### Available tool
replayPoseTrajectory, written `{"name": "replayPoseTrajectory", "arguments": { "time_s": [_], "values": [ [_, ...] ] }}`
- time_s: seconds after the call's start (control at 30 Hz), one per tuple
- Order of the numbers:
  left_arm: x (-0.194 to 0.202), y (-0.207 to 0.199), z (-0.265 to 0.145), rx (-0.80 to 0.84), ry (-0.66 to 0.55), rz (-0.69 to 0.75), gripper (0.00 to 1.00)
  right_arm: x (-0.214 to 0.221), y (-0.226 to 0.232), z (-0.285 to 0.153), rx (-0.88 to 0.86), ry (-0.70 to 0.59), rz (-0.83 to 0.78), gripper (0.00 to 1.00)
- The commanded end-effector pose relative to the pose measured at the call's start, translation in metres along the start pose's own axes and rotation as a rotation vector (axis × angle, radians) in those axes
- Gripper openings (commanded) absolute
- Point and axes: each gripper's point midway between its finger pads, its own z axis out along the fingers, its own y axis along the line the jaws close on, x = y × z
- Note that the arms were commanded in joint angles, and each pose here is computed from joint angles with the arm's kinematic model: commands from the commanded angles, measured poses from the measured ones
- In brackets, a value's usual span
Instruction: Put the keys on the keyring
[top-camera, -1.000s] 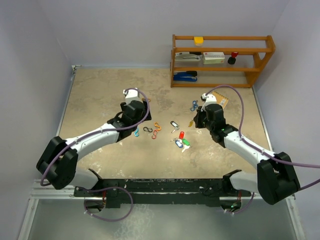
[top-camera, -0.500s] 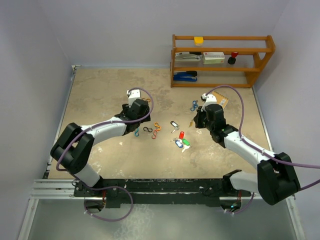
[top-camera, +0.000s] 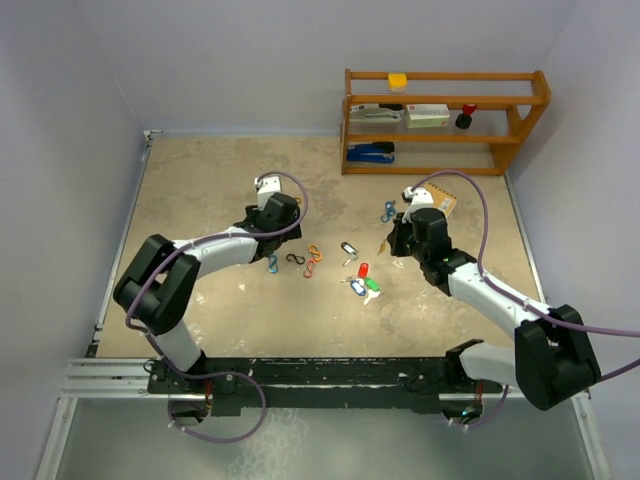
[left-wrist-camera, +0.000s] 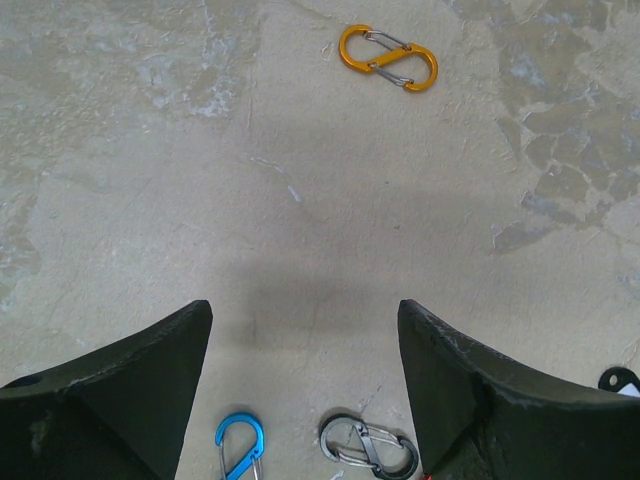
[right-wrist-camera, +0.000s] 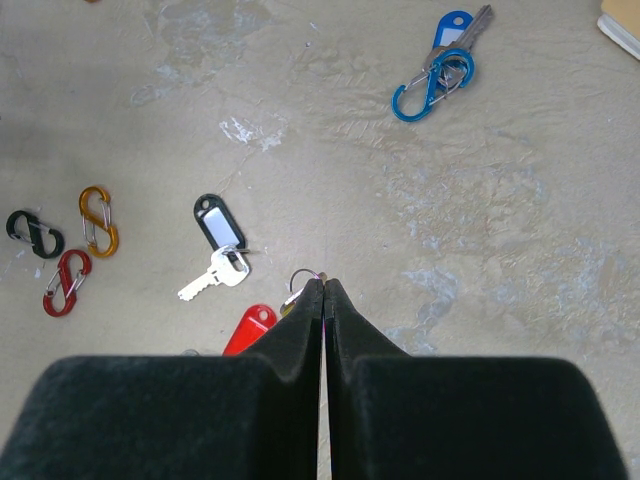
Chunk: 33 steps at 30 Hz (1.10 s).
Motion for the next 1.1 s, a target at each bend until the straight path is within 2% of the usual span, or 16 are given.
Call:
{"name": "replayPoseTrajectory", "arguments": {
  "time_s": [0.0, 0.23, 0.57, 1.07],
  "values": [
    [-0.021, -0.017, 0.016, 0.054, -0.035, -0.068, 0.72, -0.023, 0.006, -0.006, -0.017, -0.075, -0.015, 0.0],
    [-0.023, -0.034, 0.044, 0.096, -0.02, -0.081, 0.73, -0.021, 0.004, -0.008, -0.012, -0.075, -0.015, 0.0],
    [-0.037, -0.039, 0.075, 0.099, -0.034, -0.109, 0.73, -0.02, 0.002, -0.01, -0.004, -0.076, -0.016, 0.0],
    [-0.038, -0.066, 0.104, 0.238, 0.002, -0.177, 0.73, -0.019, 0.0, -0.008, 0.009, -0.072, -0.012, 0.0]
  ]
}}
